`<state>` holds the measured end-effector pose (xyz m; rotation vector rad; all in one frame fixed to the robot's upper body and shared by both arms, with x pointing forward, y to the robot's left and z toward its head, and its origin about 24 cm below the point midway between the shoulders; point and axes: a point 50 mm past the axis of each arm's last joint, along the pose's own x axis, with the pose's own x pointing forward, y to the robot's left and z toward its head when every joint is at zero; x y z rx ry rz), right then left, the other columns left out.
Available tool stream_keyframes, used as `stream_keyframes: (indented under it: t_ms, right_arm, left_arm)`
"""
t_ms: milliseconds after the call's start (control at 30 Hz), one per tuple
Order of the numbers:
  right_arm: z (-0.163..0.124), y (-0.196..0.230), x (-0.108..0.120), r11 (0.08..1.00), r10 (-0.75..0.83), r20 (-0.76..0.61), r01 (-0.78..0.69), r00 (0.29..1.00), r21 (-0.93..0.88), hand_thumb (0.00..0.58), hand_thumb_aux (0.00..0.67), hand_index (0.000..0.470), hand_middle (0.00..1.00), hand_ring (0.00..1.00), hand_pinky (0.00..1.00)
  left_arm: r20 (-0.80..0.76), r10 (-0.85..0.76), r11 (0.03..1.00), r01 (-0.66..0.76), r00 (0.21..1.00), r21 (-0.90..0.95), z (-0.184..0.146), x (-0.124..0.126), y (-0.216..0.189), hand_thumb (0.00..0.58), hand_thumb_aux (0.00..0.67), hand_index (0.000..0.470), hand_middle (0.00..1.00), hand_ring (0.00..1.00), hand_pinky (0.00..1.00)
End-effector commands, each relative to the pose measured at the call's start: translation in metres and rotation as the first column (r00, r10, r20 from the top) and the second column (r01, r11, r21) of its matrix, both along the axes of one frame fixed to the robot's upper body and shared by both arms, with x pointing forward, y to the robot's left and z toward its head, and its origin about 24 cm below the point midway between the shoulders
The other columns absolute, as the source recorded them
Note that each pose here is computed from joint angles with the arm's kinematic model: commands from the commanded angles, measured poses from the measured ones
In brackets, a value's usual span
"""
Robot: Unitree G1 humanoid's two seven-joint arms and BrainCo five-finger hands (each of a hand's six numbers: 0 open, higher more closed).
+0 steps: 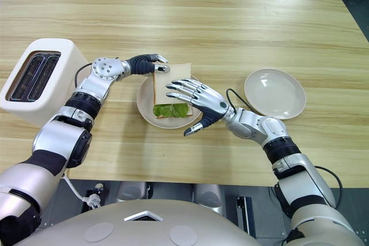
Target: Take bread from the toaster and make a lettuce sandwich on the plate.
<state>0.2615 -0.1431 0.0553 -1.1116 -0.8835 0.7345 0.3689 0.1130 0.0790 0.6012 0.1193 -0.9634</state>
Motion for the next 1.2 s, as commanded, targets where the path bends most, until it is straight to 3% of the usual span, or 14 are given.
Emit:
stream_keyframes:
  t_ms: [33, 267, 800, 1100, 1200]
  right_arm:
    - [-0.005, 0.002, -0.002, 0.999, 0.002, -0.014, -0.003, 1.000, -0.038, 0.000, 0.000, 0.000, 0.00, 0.00, 0.00]
    - [-0.007, 0.003, -0.002, 0.998, -0.002, -0.016, 0.001, 1.000, -0.057, 0.000, 0.000, 0.000, 0.00, 0.00, 0.00]
    - [-0.006, -0.002, 0.004, 0.996, -0.029, -0.048, 0.025, 0.998, -0.089, 0.000, 0.000, 0.000, 0.00, 0.00, 0.00]
    - [-0.020, -0.006, 0.007, 0.978, -0.056, -0.189, 0.015, 0.980, -0.209, 0.000, 0.000, 0.000, 0.00, 0.00, 0.00]
    - [-0.039, -0.009, 0.003, 0.948, -0.085, -0.322, -0.023, 0.943, -0.318, 0.000, 0.000, 0.000, 0.00, 0.00, 0.00]
  left_arm:
    - [-0.060, -0.026, 0.998, 0.023, 0.998, -0.053, -0.003, -0.002, 0.000, 0.580, 0.670, 0.460, 1.00, 1.00, 1.00]
    - [-0.109, -0.043, 0.990, 0.028, 0.993, -0.138, 0.002, -0.002, -0.001, 0.580, 0.670, 0.460, 1.00, 1.00, 1.00]
    - [-0.119, 0.010, 0.999, -0.004, 0.993, 0.044, -0.025, -0.008, 0.006, 0.580, 0.670, 0.460, 1.00, 1.00, 1.00]
    - [-0.101, 0.034, 0.994, -0.023, 0.994, 0.103, -0.031, -0.008, 0.004, 0.580, 0.670, 0.460, 1.00, 1.00, 1.00]
    - [-0.090, 0.042, 0.994, -0.033, 0.995, 0.099, -0.031, -0.007, 0.001, 0.580, 0.670, 0.460, 1.00, 1.00, 1.00]
